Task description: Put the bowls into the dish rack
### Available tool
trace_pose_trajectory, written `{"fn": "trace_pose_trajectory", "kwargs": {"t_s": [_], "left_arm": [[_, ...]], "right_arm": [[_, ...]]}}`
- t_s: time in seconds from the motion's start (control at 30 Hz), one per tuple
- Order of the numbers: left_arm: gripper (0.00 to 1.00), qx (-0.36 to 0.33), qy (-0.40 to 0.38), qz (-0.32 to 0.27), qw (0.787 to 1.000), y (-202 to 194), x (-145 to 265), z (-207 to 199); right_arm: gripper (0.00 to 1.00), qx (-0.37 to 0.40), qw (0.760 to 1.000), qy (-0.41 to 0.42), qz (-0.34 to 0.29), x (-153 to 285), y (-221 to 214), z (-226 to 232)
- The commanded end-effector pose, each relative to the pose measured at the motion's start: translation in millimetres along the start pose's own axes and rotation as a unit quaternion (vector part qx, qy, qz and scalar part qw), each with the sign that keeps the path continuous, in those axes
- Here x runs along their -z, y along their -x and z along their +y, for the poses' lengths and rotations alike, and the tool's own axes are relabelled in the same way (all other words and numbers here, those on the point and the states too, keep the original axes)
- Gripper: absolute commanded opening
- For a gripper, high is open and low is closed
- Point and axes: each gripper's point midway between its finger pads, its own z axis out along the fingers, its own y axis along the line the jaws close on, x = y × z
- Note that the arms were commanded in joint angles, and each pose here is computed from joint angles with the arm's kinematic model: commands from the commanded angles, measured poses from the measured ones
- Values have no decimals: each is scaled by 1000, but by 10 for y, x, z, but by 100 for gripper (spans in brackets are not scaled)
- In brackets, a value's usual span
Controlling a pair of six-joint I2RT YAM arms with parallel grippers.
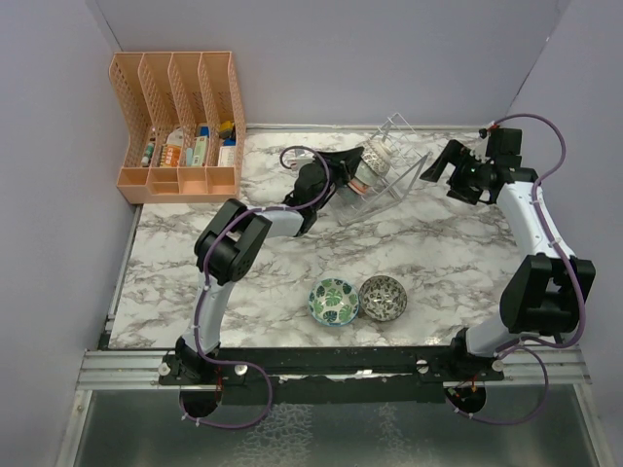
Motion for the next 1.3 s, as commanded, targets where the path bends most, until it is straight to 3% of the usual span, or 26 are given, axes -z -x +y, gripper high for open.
{"fn": "trace_pose_trajectory", "kwargs": {"t_s": [0.0,0.8,1.03,1.17,1.27], "left_arm": [[18,-3,-29,12,999,-38,46,-390],[30,-78,51,26,995,62,156,-444],[31,-107,67,62,990,-39,240,-588],[40,-173,71,88,978,-142,432,-751],[43,-264,68,124,954,-260,602,-941]], "right_arm": [[98,4,1000,15,-4,-41,26,24],[99,2,999,29,-14,-10,70,93],[99,1,999,30,-19,27,61,99],[100,4,999,30,-26,62,94,118],[100,5,999,34,-29,87,129,155]]}}
